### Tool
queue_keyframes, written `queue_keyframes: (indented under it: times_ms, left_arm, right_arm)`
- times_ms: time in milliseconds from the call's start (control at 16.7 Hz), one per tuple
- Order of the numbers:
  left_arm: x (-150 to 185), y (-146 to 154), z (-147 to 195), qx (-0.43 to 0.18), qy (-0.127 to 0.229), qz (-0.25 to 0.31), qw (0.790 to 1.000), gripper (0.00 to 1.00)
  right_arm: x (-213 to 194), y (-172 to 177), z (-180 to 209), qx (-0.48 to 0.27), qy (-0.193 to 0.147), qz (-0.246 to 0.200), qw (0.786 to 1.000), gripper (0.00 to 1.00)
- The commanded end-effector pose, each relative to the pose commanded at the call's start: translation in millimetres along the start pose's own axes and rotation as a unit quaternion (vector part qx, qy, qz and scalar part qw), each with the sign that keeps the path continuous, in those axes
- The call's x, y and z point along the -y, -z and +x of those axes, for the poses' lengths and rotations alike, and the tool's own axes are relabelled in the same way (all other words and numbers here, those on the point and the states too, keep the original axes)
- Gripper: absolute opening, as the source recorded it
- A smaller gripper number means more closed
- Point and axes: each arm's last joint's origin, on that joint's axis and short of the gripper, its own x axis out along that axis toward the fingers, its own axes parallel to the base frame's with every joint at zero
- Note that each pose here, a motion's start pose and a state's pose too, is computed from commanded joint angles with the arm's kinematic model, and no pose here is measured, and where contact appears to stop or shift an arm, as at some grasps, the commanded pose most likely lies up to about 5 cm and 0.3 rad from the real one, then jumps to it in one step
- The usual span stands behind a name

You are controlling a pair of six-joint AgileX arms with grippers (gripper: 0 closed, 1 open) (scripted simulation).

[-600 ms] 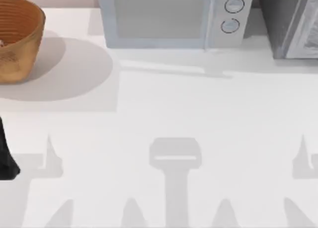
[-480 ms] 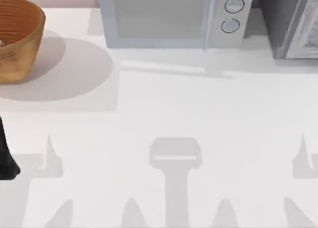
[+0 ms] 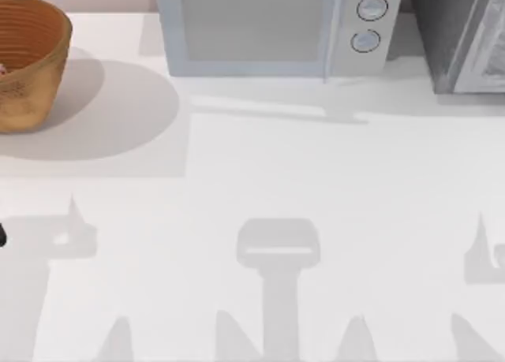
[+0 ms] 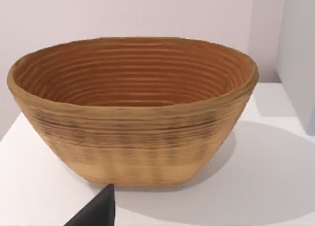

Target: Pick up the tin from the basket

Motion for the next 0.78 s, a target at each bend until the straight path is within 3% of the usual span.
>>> queue_keyframes:
  times_ms: [360, 600, 780]
  left_arm:
    - [-12.7, -92.8, 40.4, -0.123, -0.010, 0.012, 0.992, 1.00]
    - [-27.0, -149.5, 102.5, -0.209, -0.007, 0.015, 0.978, 1.00]
    - [-40.8, -174.1, 163.0, -0.273, 0.001, 0.014, 0.962, 1.00]
  right_arm:
    - [0.0, 0.0, 0.0, 0.000, 0.000, 0.000, 1.000, 1.00]
    - [0.0, 0.0, 0.0, 0.000, 0.000, 0.000, 1.000, 1.00]
    - [0.0, 0.0, 0.0, 0.000, 0.000, 0.000, 1.000, 1.00]
